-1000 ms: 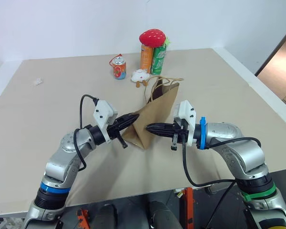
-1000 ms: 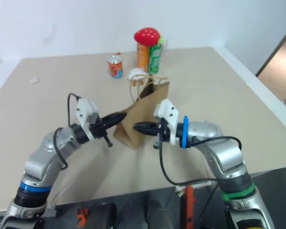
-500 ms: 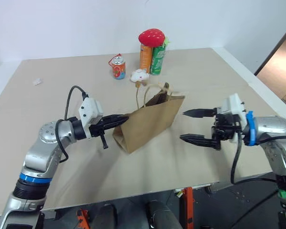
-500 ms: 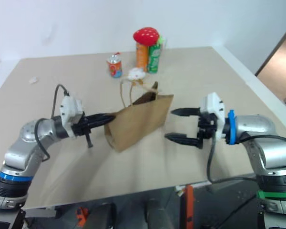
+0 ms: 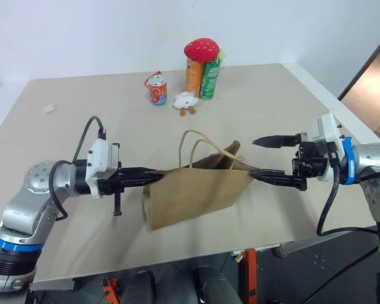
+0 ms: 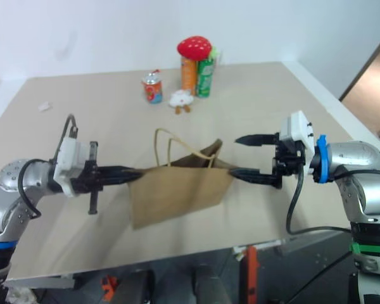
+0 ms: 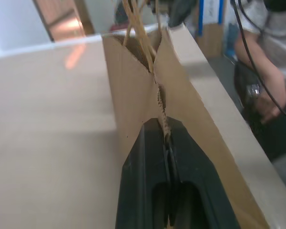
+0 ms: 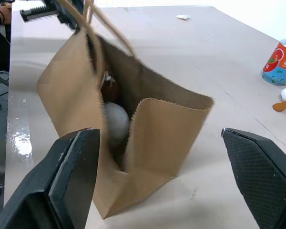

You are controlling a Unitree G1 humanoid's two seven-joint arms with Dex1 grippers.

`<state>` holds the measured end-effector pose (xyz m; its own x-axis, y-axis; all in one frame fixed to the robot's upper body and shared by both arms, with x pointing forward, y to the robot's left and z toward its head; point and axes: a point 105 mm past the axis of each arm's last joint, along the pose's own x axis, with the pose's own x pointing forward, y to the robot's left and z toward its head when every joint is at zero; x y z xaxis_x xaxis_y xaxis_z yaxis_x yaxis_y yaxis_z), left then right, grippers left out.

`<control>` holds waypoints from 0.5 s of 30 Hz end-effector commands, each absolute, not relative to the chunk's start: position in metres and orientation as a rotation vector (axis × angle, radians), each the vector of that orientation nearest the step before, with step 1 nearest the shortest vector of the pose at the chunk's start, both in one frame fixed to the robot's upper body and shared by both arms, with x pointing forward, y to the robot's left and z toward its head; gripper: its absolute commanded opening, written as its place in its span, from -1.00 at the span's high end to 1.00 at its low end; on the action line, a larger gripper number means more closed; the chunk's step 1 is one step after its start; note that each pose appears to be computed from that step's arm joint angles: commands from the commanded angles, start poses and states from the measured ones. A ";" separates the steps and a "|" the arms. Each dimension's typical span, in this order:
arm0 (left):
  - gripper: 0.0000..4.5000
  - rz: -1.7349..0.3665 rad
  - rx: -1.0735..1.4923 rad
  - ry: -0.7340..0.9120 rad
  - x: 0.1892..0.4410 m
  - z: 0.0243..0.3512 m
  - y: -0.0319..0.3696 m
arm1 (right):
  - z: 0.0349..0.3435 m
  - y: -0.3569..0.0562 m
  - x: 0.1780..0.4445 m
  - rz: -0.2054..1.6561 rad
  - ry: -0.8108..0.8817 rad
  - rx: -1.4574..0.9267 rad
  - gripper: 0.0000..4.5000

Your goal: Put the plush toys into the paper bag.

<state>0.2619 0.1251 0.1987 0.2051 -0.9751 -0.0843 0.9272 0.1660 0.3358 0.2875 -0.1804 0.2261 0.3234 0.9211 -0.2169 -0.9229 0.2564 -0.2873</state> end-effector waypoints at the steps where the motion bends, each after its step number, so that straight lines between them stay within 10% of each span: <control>1: 1.00 -1.356 0.425 -0.171 0.261 0.197 0.129 | 0.239 -0.179 0.282 1.258 -0.035 -0.414 -0.96; 5: 0.76 -1.304 0.414 -0.150 0.265 0.199 0.137 | 0.242 -0.180 0.283 1.257 -0.035 -0.395 -1.00; 15: -0.97 -1.207 0.116 -0.172 0.257 0.253 0.148 | 0.263 -0.192 0.306 1.151 -0.098 -0.293 -1.00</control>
<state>0.2619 0.1464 0.2377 0.3351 -0.9410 0.0470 0.9274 0.3382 0.1600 0.3049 -0.1875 0.2480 0.3858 0.9143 -0.1232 -0.9038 0.3477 -0.2497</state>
